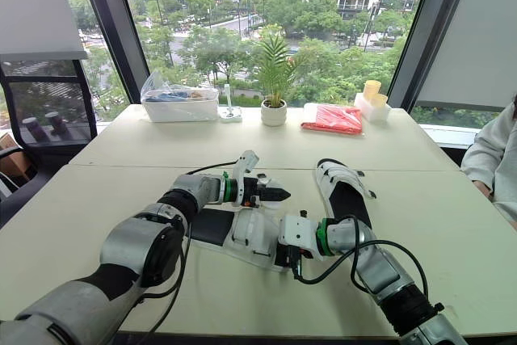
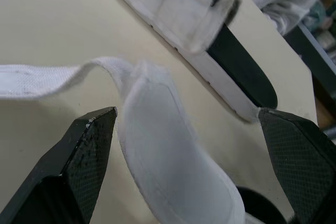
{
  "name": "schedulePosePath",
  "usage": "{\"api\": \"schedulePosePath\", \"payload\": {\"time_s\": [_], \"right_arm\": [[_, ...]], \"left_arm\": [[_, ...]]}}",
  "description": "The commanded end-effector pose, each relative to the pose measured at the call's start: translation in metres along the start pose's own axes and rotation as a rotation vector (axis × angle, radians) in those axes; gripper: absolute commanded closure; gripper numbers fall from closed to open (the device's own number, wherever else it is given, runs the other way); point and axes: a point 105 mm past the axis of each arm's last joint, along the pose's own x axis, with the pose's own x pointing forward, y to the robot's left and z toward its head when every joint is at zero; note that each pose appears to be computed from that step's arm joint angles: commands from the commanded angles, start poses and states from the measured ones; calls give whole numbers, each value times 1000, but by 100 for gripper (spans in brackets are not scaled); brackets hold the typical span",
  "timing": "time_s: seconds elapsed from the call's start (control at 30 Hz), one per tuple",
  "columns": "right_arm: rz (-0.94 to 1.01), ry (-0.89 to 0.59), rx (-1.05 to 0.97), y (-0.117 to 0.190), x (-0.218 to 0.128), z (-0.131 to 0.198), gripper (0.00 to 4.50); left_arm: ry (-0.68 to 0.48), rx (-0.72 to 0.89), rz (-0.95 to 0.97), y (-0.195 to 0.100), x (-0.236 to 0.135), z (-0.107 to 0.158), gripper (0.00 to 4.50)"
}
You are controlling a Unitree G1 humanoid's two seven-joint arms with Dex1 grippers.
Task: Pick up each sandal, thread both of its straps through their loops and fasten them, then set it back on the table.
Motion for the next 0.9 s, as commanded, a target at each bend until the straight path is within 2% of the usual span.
{"api": "schedulePosePath", "payload": {"time_s": [0.03, 0.27, 0.3, 0.37, 0.5, 0.6, 0.77, 0.9], "right_arm": [[144, 144, 112, 45, 12, -39, 450], [138, 149, 115, 44, 11, -39, 450], [137, 149, 115, 44, 10, -39, 450], [137, 151, 115, 44, 10, -39, 450], [136, 153, 116, 44, 10, -39, 450], [136, 155, 117, 45, 9, -39, 450], [135, 158, 118, 45, 8, -40, 450], [133, 158, 119, 45, 8, -40, 450]], "left_arm": [[-109, -40, 15, -6, 3, 24, 8], [-227, -147, 111, 4, 5, 31, 8], [-248, -154, 137, 8, 4, 33, 31], [-273, -162, 162, 11, 3, 34, 91], [-312, -195, 171, 14, 1, 37, 283], [-320, -204, 149, 12, 1, 38, 446], [-347, -203, 48, 4, -5, 46, 446], [-310, -50, -169, -16, -19, 52, 446]]}}
